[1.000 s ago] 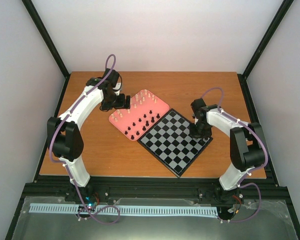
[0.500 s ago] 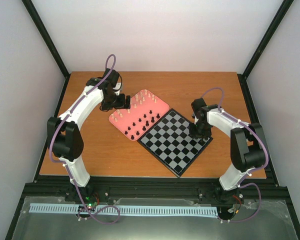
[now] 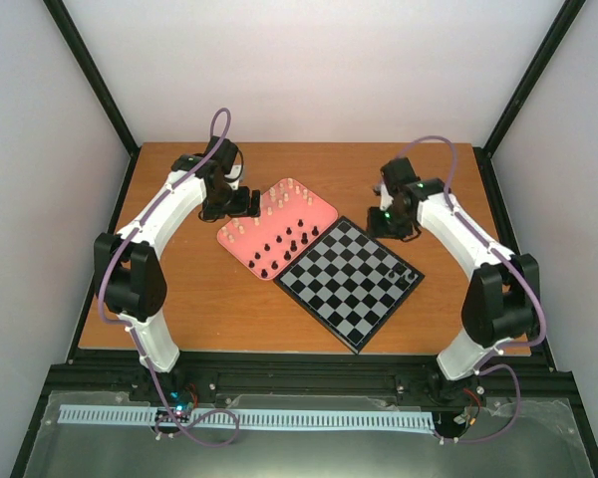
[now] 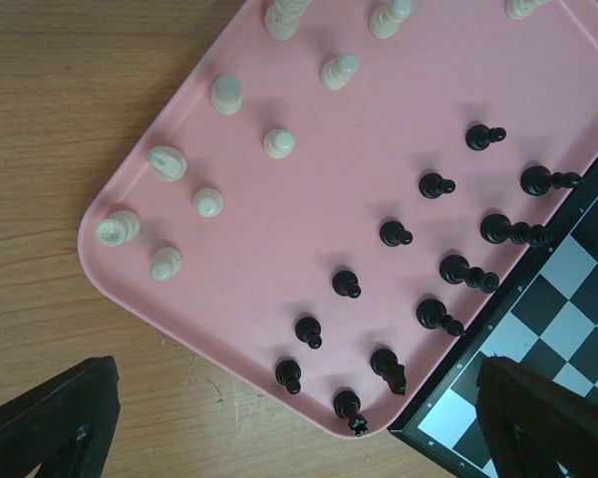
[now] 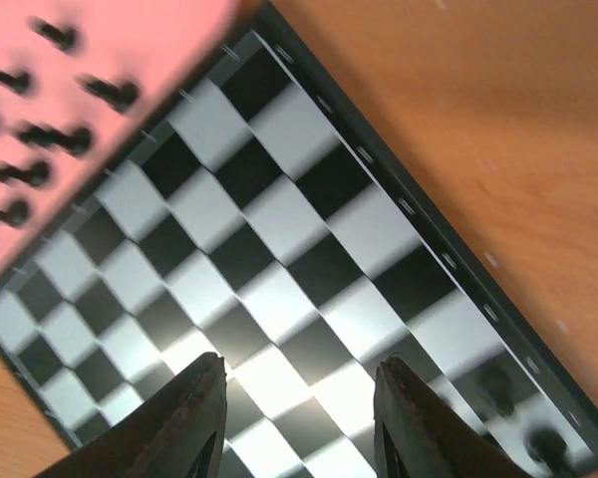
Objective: Set up the chess pieces on the board
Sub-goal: Pick up the chess piece from the storage box.
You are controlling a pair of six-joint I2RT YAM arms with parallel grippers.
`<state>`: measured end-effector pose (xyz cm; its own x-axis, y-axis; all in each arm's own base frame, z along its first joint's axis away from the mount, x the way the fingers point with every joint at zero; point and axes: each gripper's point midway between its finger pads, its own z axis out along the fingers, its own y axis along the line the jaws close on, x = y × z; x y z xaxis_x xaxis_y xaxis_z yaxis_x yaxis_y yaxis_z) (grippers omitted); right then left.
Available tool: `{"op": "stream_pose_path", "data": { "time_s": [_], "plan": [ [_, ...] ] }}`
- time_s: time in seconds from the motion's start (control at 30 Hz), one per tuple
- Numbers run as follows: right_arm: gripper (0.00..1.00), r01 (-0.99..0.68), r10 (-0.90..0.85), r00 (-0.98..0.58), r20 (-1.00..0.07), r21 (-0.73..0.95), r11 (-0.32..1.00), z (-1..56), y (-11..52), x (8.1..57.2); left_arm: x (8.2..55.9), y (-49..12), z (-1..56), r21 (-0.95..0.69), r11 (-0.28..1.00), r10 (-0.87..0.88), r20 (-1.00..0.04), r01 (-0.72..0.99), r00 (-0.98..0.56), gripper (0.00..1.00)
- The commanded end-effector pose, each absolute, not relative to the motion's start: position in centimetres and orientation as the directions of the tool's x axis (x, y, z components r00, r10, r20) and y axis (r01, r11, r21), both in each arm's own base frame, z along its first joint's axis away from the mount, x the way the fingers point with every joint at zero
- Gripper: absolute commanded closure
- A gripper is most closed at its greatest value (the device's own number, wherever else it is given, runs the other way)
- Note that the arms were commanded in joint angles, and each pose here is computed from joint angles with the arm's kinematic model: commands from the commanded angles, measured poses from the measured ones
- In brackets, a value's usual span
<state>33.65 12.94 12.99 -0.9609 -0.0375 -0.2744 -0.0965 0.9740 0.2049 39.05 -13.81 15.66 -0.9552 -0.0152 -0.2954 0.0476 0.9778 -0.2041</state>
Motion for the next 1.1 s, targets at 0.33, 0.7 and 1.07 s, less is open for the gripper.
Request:
{"op": "stream_pose_path", "data": {
  "time_s": [0.33,0.7,1.07],
  "plan": [
    [0.59,-0.376,-0.233,-0.891,-0.389,0.346,0.86,12.9,28.6,43.0,39.7,-13.6,16.5,-0.202,0.979,-0.031,-0.321,0.037,-0.947,0.0],
    [0.6,-0.436,-0.317,-0.873,-0.371,0.301,0.848,8.2,32.6,45.5,39.5,-13.5,16.7,-0.203,0.979,-0.032,-0.327,0.037,-0.944,0.0],
    [0.66,-0.426,-0.349,-0.89,-0.293,0.263,0.865,3.9,32.5,45.6,39.5,-13.6,16.4,-0.205,0.978,-0.032,-0.321,0.036,-0.947,0.0]
  ]
}}
